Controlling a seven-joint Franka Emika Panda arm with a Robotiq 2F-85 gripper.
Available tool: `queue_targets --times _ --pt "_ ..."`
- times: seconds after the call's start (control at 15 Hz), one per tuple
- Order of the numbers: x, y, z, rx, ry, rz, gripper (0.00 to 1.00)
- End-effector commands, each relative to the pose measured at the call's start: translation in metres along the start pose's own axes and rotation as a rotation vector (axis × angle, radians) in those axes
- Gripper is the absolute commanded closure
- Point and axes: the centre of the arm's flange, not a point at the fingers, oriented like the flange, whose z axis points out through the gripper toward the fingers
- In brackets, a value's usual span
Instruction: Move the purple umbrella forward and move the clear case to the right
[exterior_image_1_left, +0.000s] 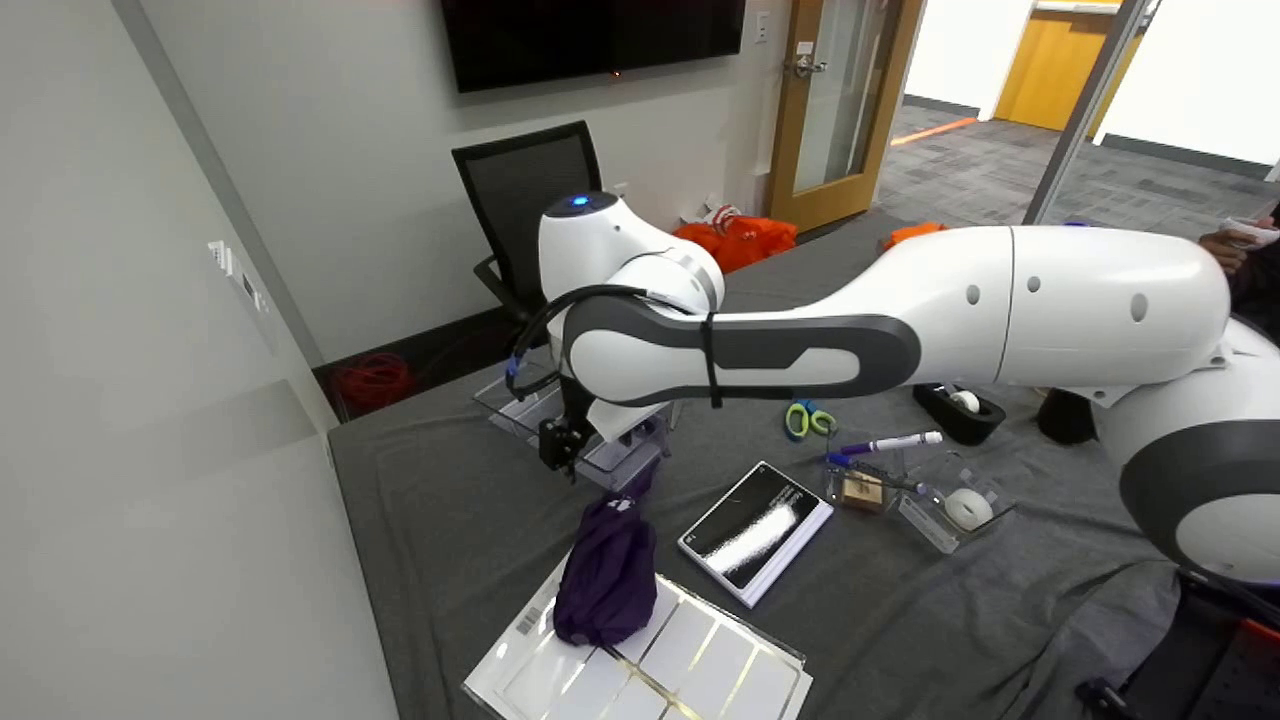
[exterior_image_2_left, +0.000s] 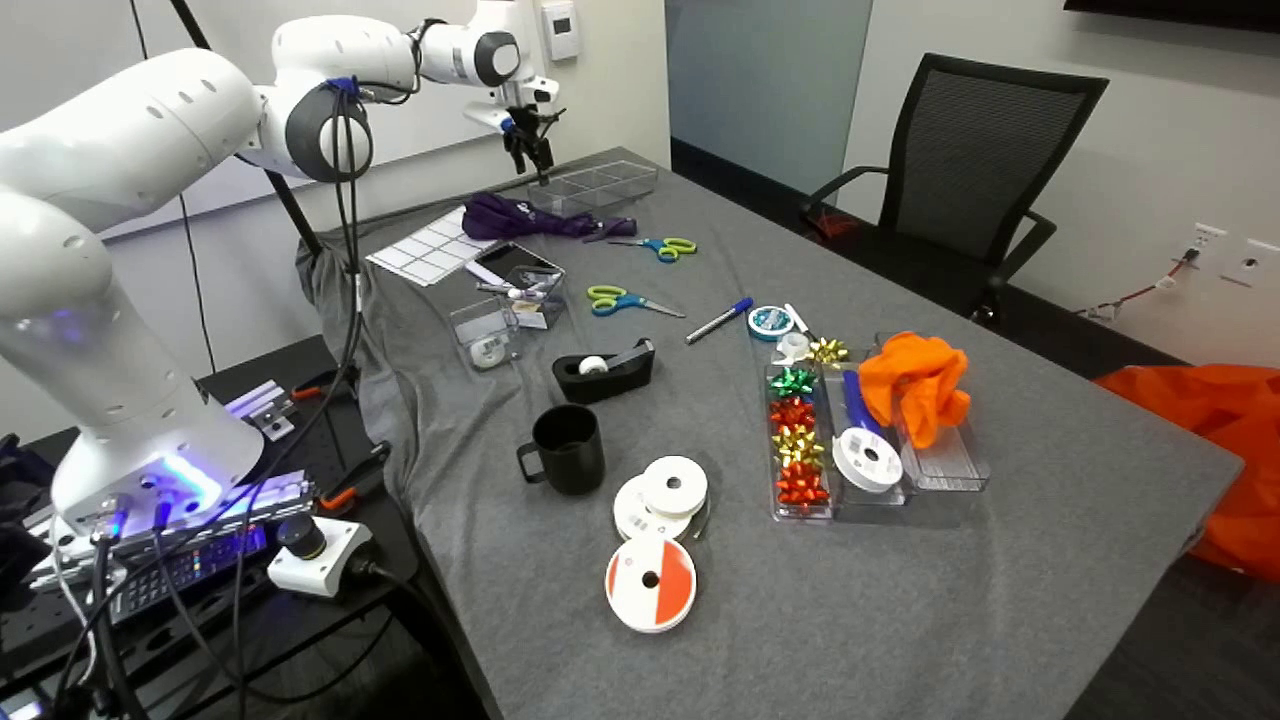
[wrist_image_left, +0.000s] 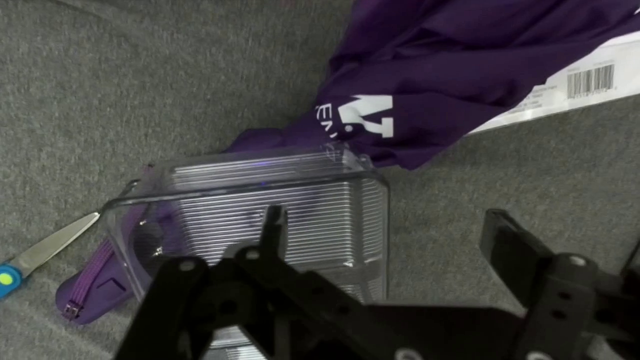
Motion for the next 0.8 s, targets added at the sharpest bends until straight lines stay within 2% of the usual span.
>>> queue_targets --times 0.0,0.53,0.6,0.67,0.73 --pt "0.07 -0.022 0.015 -0.008 -0.012 0.006 0.0" --pt "0.062 -0.02 0.052 -0.059 -0.069 0.008 0.0" --pt "0.062 -0.019 0.054 -0.058 -0.067 0.007 0.25" --pt "0.061 -0.019 0.056 -0.06 -0.067 0.012 0.26" --pt "0.062 -0.019 0.056 -0.062 -0.076 0.02 0.34"
